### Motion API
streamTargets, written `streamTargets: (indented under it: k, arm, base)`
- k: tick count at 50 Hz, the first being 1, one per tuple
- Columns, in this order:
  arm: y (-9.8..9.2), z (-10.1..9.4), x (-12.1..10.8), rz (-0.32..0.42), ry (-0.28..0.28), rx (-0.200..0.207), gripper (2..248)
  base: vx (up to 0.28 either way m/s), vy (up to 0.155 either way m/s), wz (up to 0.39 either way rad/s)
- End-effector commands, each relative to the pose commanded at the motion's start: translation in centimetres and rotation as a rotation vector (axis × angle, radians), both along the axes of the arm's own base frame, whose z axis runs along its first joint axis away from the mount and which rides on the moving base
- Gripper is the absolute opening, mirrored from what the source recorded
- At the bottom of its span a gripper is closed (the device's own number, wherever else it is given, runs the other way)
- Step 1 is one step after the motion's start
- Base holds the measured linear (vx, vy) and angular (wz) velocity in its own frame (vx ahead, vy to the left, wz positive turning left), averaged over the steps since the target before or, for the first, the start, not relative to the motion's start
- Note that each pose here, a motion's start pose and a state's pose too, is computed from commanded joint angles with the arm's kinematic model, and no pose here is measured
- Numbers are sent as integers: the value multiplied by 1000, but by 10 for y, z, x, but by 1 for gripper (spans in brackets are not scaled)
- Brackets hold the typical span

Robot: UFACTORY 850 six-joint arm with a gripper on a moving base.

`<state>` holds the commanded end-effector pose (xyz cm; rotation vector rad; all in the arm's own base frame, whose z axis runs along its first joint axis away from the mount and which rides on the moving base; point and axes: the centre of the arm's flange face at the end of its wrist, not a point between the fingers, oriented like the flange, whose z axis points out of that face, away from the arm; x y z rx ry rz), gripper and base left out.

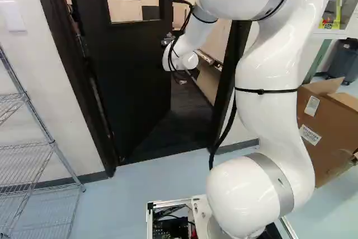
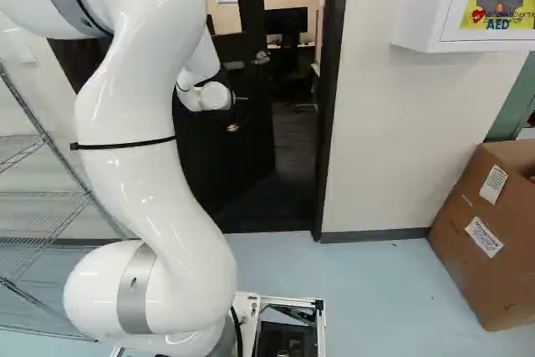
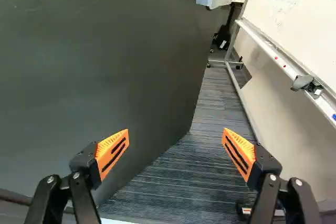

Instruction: Open the door and move inside

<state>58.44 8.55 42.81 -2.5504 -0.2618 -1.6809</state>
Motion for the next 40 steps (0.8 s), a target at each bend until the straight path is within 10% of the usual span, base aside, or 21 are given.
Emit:
streamTargets:
  k: [40]
  arm:
    - [-39, 13, -73, -54, -57, 10, 247]
  base:
    - [0, 0, 0]
